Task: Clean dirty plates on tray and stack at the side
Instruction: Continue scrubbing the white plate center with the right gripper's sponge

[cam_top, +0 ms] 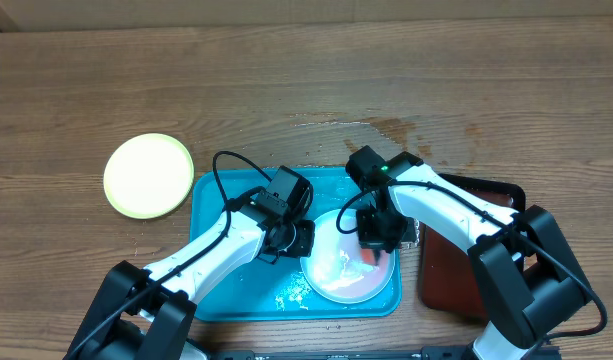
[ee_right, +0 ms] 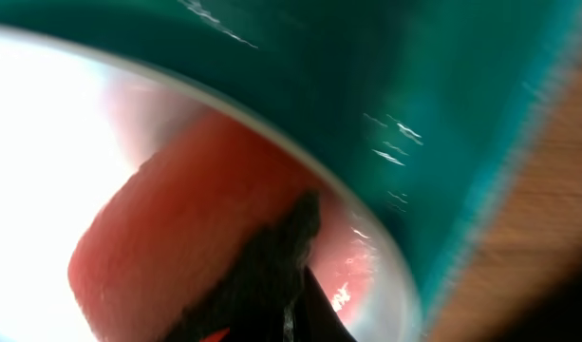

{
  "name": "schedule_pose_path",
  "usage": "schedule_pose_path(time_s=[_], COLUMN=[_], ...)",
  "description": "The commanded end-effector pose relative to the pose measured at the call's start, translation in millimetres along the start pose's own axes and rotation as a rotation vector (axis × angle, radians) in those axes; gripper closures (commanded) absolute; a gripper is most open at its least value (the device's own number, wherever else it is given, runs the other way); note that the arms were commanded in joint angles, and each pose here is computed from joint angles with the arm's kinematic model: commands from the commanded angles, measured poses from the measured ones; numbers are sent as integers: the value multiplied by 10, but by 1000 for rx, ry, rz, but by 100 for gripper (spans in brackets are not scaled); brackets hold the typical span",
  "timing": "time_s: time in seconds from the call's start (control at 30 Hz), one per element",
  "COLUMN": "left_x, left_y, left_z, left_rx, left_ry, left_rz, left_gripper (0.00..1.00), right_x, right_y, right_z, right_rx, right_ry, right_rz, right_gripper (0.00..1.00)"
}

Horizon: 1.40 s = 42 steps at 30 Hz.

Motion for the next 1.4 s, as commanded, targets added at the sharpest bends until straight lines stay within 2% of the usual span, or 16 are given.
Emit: schedule_pose_path(time_s=[0.0, 0.2, 0.53, 0.73, 0.87, 1.13, 1.37], left_x=[120, 123, 129, 132, 133, 135, 136], left_y=[-9, -9, -9, -10, -10, -10, -10], left_z=[-30, -33, -45, -46, -41, -33, -27], left_rx=[-9, -10, -17, -17, -15, -12, -9], left_ry=[-46, -48, -50, -53, -54, -58, -59], left_rz=[-70, -72, -77, -79, -79, -80, -81], left_gripper=[96, 96, 96, 96, 96, 96, 96], right_x=[-276, -63, 643, 841, 936, 997, 737], right_y=[13, -26, 47, 57, 28, -140, -118], right_z=[-118, 66, 707, 949, 770, 46, -244], right_rx=[-59, 30, 134, 172, 129, 30, -45], right_ry=[34, -179, -521, -594, -473, -16, 226], right_rz=[171, 93, -119, -187, -244, -407, -326], right_gripper=[96, 96, 96, 96, 96, 96, 96])
Point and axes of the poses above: each gripper's point midway between its finger pads, its own y axis out along the fingers, its own x axis along the line the jaws close on, z = x × y, the point moved 3 cm from there along -y, back along the fingers, and after that the axes turned 13 degrees about y, right-handed, at the moved point
